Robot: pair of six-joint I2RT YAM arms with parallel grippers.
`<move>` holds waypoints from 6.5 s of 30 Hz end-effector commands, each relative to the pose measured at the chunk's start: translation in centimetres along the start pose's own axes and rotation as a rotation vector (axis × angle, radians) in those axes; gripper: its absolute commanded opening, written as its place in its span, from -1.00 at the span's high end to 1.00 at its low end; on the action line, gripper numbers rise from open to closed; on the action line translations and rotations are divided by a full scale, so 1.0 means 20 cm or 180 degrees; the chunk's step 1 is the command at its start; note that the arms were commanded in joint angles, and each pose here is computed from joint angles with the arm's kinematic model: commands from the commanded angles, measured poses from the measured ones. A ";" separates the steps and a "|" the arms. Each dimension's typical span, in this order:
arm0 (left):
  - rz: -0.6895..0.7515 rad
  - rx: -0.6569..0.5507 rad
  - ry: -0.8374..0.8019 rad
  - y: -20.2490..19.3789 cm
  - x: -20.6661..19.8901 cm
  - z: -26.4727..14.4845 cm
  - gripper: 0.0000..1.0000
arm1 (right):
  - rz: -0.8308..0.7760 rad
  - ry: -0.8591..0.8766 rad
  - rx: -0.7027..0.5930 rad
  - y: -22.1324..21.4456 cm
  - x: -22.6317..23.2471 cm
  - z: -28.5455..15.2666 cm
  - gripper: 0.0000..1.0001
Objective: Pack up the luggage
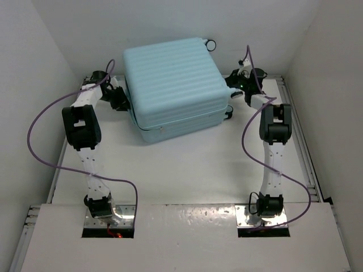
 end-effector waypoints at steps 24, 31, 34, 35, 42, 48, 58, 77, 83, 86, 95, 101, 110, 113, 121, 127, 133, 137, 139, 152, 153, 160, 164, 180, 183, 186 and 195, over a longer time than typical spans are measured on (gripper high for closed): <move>0.1058 -0.1945 -0.0622 0.12 -0.19 -0.52 -0.82 | -0.0317 -0.0219 -0.0508 0.22 0.20 -0.25 -0.46; 0.0997 -0.2120 -0.0801 0.02 -0.22 -0.69 -0.82 | -0.0349 -0.0260 -0.0547 0.28 0.15 -0.21 -0.39; 0.0882 -0.2150 -0.0389 0.00 -0.16 -0.69 -0.82 | -0.0386 -0.0146 -0.0526 0.29 0.16 -0.19 -0.25; 0.0868 -0.2154 -0.0303 -0.01 -0.14 -0.69 -0.82 | -0.0399 -0.0021 -0.0489 0.28 0.19 -0.19 -0.19; 0.0906 -0.2118 0.0114 -0.01 -0.12 -0.68 -0.80 | -0.1138 0.1148 -0.0223 0.27 0.62 -0.39 0.13; 0.1208 -0.2153 0.0374 -0.01 -0.20 -0.75 -0.80 | -0.1492 0.1891 0.0298 0.07 0.95 -0.54 0.13; 0.0181 -0.2104 0.1959 -0.28 0.09 -1.06 -0.83 | -0.2009 0.2976 0.0576 0.02 1.57 -0.67 0.07; -0.0769 -0.0946 0.1337 -0.59 0.26 -0.65 -0.87 | -0.1245 0.1577 -0.0365 0.36 1.61 -0.73 -0.34; -0.0580 -0.1170 0.1119 -0.35 0.21 -0.47 -0.87 | -0.0854 -0.0399 -0.0624 0.59 0.88 -0.83 -0.46; -0.0494 -0.1145 0.1147 -0.24 0.25 -0.39 -0.87 | -0.0464 -0.0372 -0.0157 0.49 0.52 -0.80 -0.72; -0.0254 -0.1069 0.0848 0.01 0.32 -0.20 -0.84 | 0.0451 0.0394 0.0784 0.41 -0.02 -0.70 -0.34; -0.0113 -0.0947 0.0670 0.03 0.29 -0.13 -0.84 | 0.1335 0.0269 0.1425 0.15 0.11 -0.58 -0.06; -0.0125 -0.0876 0.0573 -0.07 0.26 -0.16 -0.84 | 0.2039 0.0035 0.1792 -0.14 0.29 -0.34 0.11; -0.0158 -0.0802 0.0556 -0.21 0.22 -0.22 -0.84 | 0.2287 -0.0075 0.1969 -0.28 0.31 -0.30 0.13; -0.0063 -0.0849 0.0505 -0.47 0.18 -0.36 -0.84 | 0.2416 -0.0183 0.1597 -0.29 0.25 -0.27 0.26; -0.0055 -0.0831 0.0516 -0.52 0.21 -0.39 -0.84 | 0.2191 -0.0240 0.0992 -0.09 0.11 -0.28 0.31; -0.0316 -0.0747 0.0440 -0.54 0.22 -0.31 -0.84 | 0.2415 -0.0134 0.1463 -0.27 0.18 -0.18 0.41; -0.0456 -0.0860 0.0399 -0.51 0.21 -0.30 -0.87 | 0.2508 -0.0010 0.1945 -0.41 0.38 -0.20 0.44; -0.0494 -0.0913 0.0411 -0.50 0.21 -0.30 -0.87 | 0.2610 0.0094 0.2190 -0.50 0.50 -0.19 0.46; -0.0368 -0.1139 -0.0361 -0.25 -0.09 -0.06 -0.90 | 0.3161 0.0435 0.2606 -0.63 0.82 -0.39 0.54; -0.0316 -0.1213 -0.0415 -0.20 -0.11 -0.04 -0.90 | 0.3133 0.0468 0.2563 -0.59 0.85 -0.41 0.54; -0.0168 -0.1445 -0.0654 0.06 -0.24 0.08 -0.90 | 0.3135 0.0368 0.2343 -0.50 0.80 -0.35 0.54; -0.0123 -0.1481 -0.0623 0.03 -0.27 0.04 -0.90 | 0.2949 0.0408 0.2059 -0.38 0.76 -0.25 0.52; 0.0697 -0.1680 0.0803 -0.32 -0.15 -0.87 -0.99 | -0.0286 -0.0030 0.0631 0.03 0.97 -1.00 -0.25; 0.0823 -0.1899 0.0781 -0.42 -0.18 -1.01 -0.99 | -0.0868 0.0095 0.0556 -0.01 1.08 -1.12 -0.61; 0.1349 -0.1853 0.0475 -0.51 -0.25 -1.05 -0.99 | -0.0845 0.0278 0.0412 -0.05 1.18 -1.20 -0.56; 0.1836 -0.1990 0.0273 -0.77 -0.40 -1.05 -0.99 | -0.0470 0.0245 0.0797 -0.41 1.50 -1.12 0.78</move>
Point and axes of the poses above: each gripper's point midway between its finger pads, its own z axis out along the fingers, its own x axis along the line the jaws close on, y = z × x, the point moved 8 cm from there along -z, back along the fingers, and after that the axes turned 4 degrees about z, right-handed, at the moved point
